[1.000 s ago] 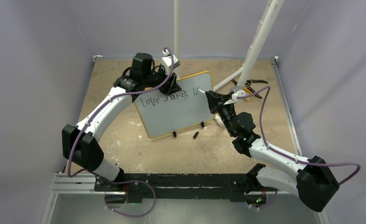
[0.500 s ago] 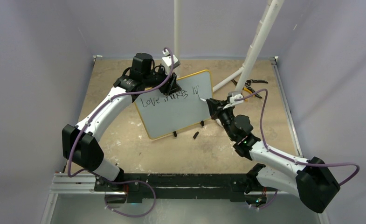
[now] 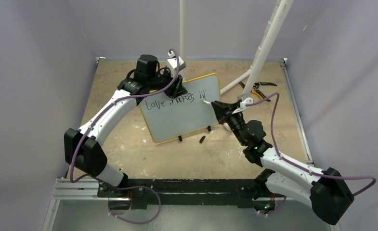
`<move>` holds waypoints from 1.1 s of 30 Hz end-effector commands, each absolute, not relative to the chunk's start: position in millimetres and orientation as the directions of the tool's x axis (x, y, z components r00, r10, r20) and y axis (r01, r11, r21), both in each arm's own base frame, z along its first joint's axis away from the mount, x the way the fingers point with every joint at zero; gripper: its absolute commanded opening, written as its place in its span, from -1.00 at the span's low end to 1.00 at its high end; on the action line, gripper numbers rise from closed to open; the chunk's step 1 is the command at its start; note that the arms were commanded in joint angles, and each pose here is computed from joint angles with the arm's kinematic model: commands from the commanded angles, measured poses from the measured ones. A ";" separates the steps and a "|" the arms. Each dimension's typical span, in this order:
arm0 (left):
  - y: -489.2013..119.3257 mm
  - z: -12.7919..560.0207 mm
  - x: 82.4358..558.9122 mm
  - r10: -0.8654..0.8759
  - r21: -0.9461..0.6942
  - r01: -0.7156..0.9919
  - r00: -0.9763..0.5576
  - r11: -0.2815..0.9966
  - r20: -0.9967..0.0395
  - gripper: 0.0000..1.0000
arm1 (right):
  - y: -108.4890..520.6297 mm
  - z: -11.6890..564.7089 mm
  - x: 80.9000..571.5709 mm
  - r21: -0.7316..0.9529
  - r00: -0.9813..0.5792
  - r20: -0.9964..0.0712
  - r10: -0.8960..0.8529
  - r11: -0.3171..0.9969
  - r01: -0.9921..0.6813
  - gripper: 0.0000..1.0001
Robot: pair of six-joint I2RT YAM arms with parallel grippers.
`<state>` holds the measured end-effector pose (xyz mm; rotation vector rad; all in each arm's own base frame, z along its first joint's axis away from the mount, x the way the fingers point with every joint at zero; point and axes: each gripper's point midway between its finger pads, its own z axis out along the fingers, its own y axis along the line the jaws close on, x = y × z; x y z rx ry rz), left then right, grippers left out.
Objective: Write a sentence on the whiteboard
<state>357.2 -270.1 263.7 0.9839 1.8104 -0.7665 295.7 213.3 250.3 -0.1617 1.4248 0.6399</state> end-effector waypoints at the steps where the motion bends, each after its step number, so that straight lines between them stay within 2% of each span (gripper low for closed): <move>1: -269.1 249.0 344.1 0.314 -0.156 0.863 -0.336 0.481 -0.888 -1.00 | 205.4 304.0 289.7 0.288 0.119 -0.907 0.405 0.800 -0.526 -1.00; 13: -269.3 247.8 343.3 0.315 -0.159 0.863 -0.339 0.480 -0.887 -1.00 | 199.6 311.1 305.5 0.284 0.163 -0.904 0.395 0.840 -0.462 -1.00; 33: -269.8 248.3 342.7 0.314 -0.160 0.865 -0.337 0.475 -0.888 -1.00 | 205.8 297.7 318.2 0.279 0.140 -0.918 0.371 0.855 -0.437 -1.00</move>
